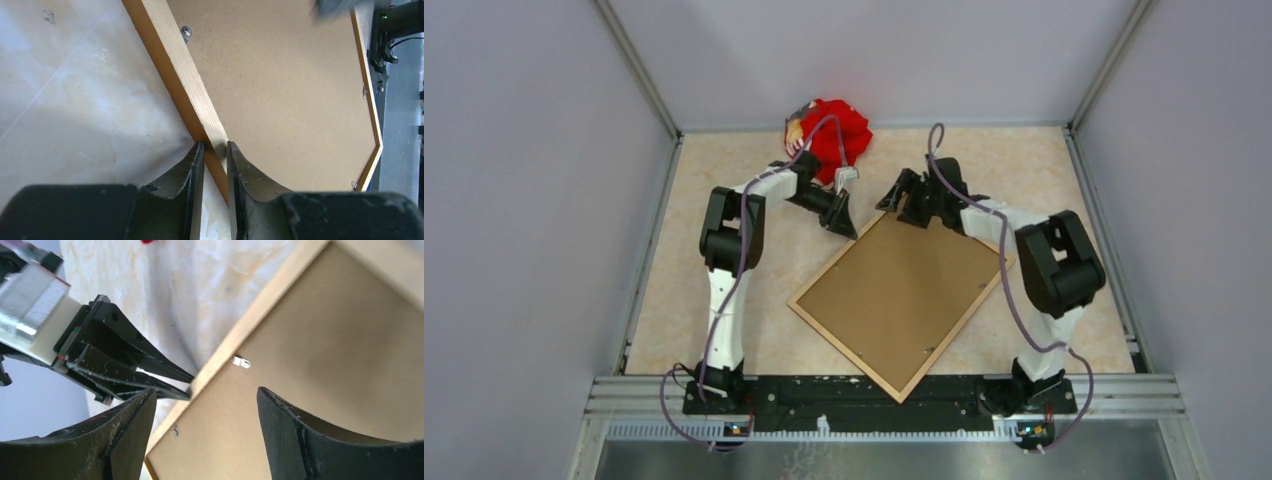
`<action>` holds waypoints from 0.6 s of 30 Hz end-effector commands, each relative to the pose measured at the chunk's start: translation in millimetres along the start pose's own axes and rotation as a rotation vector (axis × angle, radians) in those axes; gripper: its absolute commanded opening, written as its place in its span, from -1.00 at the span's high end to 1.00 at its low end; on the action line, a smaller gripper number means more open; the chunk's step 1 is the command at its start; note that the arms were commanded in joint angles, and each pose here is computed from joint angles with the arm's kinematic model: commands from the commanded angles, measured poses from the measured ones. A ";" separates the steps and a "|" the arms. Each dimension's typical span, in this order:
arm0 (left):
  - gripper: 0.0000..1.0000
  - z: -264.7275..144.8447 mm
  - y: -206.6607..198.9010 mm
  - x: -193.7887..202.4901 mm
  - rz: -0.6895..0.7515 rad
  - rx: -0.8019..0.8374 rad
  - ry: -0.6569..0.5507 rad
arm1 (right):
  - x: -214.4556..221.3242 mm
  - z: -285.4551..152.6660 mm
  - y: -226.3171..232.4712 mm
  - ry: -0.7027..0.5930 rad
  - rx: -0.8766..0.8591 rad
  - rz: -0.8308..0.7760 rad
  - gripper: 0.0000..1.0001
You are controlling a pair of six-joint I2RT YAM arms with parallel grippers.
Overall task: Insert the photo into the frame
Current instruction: Install the photo frame at the center of the board.
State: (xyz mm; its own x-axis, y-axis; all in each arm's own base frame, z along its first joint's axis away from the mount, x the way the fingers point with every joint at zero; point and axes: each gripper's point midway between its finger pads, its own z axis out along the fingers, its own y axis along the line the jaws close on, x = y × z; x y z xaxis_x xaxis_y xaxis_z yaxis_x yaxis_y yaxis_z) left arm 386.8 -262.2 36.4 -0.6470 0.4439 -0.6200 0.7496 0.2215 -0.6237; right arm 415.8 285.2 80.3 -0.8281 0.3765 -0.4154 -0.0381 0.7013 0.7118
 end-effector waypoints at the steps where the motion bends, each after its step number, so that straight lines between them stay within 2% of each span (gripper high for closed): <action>1: 0.46 1.5 -5.2 22.8 -0.021 -0.023 0.077 | -41.3 -59.5 -24.4 -0.150 0.127 -0.060 -0.47; 4: 0.46 1.1 -5.5 23.0 -0.018 -0.024 0.078 | -43.1 -83.2 -59.7 -0.172 0.257 -0.073 -0.46; 8: 0.46 0.6 -6.2 23.1 -0.017 -0.025 0.078 | -41.5 -98.3 -83.5 -0.189 0.313 -0.070 -0.42; 18: 0.46 -0.6 -6.8 21.8 -0.011 -0.029 0.078 | -36.3 -90.0 -101.0 -0.177 0.333 -0.046 -0.35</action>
State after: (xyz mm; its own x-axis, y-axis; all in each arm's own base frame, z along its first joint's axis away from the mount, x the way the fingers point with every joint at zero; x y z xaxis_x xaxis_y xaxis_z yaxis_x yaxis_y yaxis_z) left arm 385.2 -261.1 37.1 -0.6430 0.4479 -0.6213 0.7534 0.2241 -0.6181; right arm 389.1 149.9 72.7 -0.7419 0.4195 -0.5231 0.1448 0.8619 0.4859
